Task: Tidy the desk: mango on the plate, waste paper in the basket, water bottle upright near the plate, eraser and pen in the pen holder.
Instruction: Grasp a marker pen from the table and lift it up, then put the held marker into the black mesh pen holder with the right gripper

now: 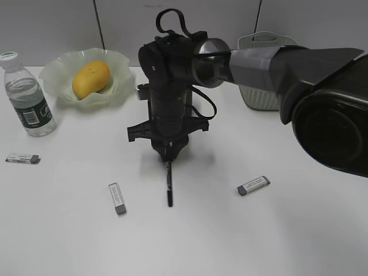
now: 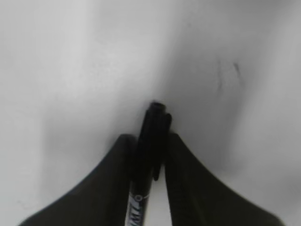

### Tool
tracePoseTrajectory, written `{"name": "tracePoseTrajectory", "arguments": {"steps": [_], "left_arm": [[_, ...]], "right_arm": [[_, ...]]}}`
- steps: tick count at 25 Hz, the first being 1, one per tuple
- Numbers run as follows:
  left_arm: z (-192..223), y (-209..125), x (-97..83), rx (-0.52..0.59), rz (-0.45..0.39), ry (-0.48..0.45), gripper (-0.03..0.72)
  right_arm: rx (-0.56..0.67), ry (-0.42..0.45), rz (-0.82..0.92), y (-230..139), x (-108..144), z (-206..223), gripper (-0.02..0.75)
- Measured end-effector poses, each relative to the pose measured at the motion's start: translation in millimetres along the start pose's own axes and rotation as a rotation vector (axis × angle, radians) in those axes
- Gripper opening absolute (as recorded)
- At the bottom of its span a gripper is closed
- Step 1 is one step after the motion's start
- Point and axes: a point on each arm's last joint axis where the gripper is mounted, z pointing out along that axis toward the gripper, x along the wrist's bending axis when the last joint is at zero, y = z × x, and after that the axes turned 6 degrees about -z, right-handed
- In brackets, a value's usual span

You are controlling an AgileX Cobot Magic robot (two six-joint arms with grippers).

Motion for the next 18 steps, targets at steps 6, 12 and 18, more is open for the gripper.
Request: {"name": "tracePoseTrajectory", "arguments": {"steps": [6, 12, 18], "left_arm": [[0, 0, 0.0, 0.0, 0.0, 0.0, 0.442], [0, 0, 0.0, 0.0, -0.006, 0.0, 0.435], [0, 0, 0.0, 0.0, -0.006, 0.0, 0.432]], "right_arm": [[0.003, 0.001, -0.08, 1, 1, -4, 0.148], [-0.127, 0.036, -0.205, 23, 9, -55, 0.148], [-0.453, 0.011, -0.257, 51, 9, -144, 0.148]]}}
